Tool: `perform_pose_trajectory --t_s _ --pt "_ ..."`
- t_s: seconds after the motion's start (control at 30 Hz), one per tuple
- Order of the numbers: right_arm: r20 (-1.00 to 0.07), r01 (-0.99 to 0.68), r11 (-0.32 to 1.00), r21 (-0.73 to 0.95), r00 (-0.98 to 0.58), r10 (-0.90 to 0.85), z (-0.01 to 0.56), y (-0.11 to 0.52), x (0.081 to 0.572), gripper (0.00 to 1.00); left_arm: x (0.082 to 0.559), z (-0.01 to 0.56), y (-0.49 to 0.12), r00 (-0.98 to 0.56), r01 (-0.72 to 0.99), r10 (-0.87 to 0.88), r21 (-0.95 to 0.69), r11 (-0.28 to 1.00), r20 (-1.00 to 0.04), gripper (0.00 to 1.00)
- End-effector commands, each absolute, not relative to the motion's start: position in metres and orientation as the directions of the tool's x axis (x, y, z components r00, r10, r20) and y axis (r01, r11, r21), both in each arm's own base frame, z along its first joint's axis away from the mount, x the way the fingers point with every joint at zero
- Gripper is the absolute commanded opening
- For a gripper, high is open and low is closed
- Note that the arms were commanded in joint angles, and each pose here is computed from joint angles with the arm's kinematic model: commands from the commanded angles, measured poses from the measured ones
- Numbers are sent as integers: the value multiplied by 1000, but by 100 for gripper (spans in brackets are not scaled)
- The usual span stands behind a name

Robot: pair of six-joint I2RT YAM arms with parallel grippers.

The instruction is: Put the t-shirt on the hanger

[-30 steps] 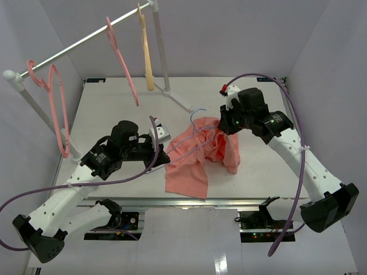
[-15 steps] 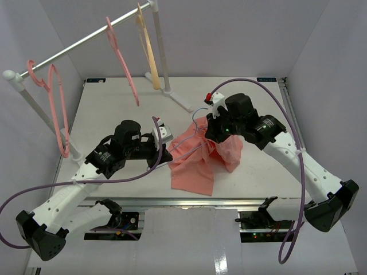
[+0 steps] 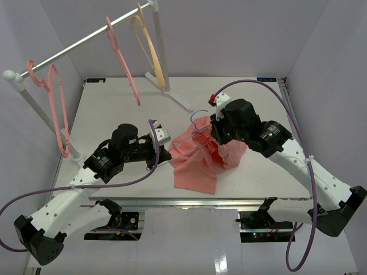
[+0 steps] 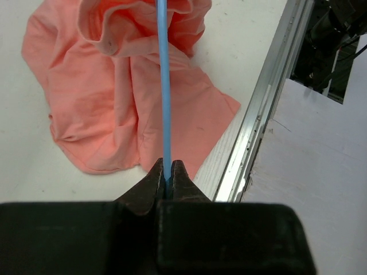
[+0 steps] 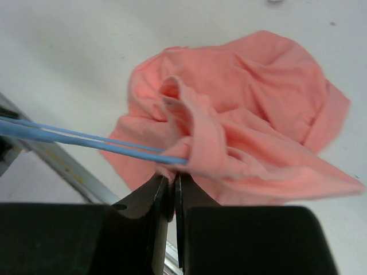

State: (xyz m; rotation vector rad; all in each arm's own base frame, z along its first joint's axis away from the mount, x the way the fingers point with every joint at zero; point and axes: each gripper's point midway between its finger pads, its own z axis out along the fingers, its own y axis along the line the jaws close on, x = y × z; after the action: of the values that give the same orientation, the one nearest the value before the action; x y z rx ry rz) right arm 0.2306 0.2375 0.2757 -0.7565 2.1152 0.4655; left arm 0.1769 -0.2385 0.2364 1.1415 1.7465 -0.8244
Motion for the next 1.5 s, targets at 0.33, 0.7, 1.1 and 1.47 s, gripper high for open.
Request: perform_pose_trajectory --t_s 0.33,0.7,1.1,1.47 --pt "-855 -436 890 -130 -406 -323 339 180 265 10 156 286 -221 -100 945 365 26 325 -925 0" --pt "-857 -686 713 -145 -273 -437 325 228 262 11 154 305 -242 73 974 284 130 185 -956 0" --pt "-895 -787 616 -37 -248 -370 336 255 244 10 175 284 -258 75 975 300 134 179 -951 0" --pt "-924 -822 555 131 -304 -233 343 271 218 11 198 289 -271 29 961 222 89 264 -975 0"
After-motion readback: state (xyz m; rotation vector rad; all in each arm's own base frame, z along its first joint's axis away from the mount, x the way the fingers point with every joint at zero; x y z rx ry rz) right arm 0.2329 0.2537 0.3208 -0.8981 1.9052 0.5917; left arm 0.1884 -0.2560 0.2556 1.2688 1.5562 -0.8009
